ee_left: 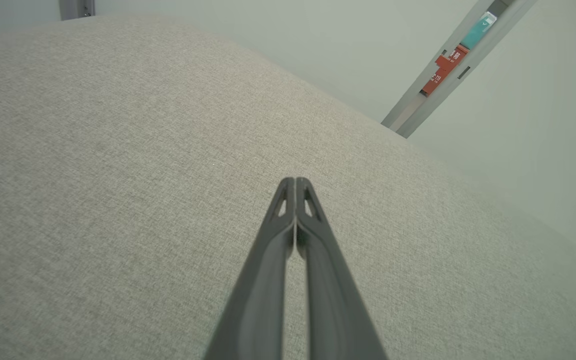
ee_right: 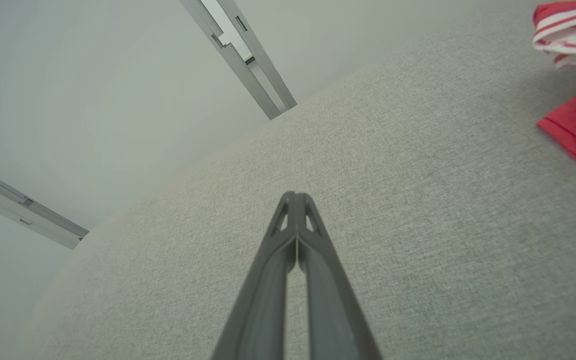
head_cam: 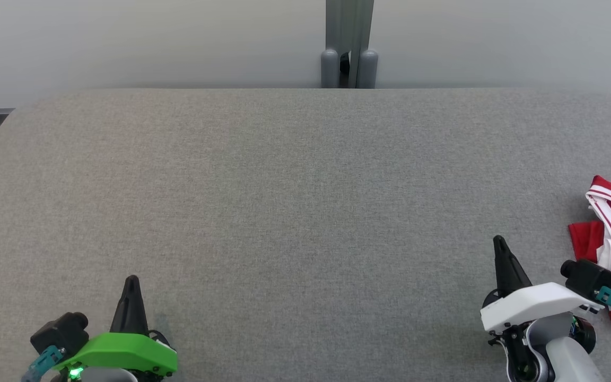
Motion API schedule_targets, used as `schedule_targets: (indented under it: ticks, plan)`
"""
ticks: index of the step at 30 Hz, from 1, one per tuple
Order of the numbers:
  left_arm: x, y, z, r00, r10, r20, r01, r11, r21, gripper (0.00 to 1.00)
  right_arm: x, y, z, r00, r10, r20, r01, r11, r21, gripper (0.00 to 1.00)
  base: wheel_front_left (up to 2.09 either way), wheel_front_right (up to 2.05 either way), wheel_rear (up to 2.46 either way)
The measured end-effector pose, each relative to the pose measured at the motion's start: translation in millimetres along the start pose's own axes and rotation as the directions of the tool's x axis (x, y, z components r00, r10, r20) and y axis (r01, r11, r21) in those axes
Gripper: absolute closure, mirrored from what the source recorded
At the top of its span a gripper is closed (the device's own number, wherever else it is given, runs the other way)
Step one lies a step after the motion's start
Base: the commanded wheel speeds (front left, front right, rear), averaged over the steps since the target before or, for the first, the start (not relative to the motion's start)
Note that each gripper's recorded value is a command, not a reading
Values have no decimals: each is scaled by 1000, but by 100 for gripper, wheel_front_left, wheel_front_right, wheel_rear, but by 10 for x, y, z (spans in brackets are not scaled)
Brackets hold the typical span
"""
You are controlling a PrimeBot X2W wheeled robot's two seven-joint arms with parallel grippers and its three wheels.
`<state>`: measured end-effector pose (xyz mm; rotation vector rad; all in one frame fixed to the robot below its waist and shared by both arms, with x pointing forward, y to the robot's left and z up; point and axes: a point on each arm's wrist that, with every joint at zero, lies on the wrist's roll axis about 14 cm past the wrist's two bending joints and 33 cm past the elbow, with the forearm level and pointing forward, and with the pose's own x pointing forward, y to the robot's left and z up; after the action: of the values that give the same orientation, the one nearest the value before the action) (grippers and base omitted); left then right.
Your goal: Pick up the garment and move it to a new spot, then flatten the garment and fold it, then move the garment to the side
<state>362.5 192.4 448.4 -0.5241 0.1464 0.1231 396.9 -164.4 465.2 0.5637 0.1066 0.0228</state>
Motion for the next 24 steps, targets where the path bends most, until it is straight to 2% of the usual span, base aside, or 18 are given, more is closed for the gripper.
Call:
schedule_targets:
  ticks: [13,24]
  plan:
    - [28,8,44,1000,4,-12,-6,981,-194,100,-9,-43,78,1000,-24,8,22,982,188,100,0,0,0]
    - [54,2,90,1000,-2,-15,-3,940,-340,100,-16,-64,143,999,-33,17,25,945,325,100,0,0,0]
